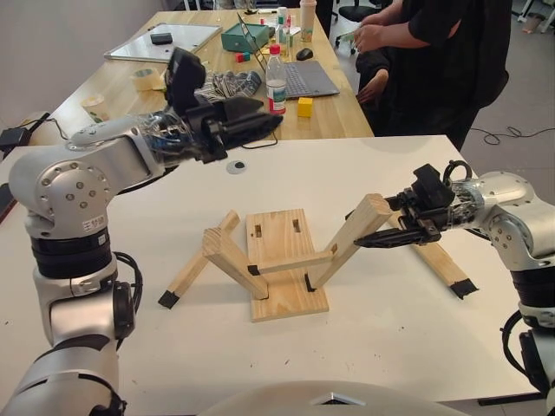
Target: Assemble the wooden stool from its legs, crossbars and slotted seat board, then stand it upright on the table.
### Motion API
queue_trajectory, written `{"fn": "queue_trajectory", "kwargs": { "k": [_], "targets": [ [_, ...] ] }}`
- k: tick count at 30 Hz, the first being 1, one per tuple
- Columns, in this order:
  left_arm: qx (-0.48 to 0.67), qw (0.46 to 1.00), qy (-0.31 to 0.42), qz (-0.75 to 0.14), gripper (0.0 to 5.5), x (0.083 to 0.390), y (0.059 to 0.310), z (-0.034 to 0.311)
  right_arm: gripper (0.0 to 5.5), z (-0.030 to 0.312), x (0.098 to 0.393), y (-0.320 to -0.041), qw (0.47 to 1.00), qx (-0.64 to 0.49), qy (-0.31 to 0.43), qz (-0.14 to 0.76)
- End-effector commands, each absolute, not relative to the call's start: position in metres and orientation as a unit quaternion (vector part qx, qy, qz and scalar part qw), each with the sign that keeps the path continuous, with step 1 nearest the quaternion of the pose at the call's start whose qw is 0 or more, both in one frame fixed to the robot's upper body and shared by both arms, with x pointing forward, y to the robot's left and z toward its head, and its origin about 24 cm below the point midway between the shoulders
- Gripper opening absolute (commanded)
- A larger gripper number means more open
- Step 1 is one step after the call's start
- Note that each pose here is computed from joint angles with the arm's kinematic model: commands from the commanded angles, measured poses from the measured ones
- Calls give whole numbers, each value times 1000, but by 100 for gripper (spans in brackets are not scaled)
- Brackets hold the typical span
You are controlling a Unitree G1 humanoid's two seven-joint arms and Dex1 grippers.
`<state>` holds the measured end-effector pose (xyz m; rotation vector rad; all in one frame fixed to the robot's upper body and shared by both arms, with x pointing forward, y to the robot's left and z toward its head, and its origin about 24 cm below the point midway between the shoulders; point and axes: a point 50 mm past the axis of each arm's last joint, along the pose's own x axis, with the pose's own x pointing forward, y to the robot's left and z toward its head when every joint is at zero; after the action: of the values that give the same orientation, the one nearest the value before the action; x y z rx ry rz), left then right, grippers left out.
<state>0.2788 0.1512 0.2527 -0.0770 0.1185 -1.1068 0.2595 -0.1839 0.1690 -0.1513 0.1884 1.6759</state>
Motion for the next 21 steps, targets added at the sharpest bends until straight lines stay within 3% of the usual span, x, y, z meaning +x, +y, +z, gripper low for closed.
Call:
{"fn": "queue_trajectory", "kwargs": {
  "k": [1,13,21],
  "targets": [
    [11,821,101,-562,301,266,141,249,206,117,244,-186,643,-84,215,730],
    [34,801,134,-583,301,254,133,244,206,110,244,-181,637,-153,240,717],
    [107,776,198,-589,301,251,125,217,206,113,252,-180,620,-172,281,712]
  ]
}}
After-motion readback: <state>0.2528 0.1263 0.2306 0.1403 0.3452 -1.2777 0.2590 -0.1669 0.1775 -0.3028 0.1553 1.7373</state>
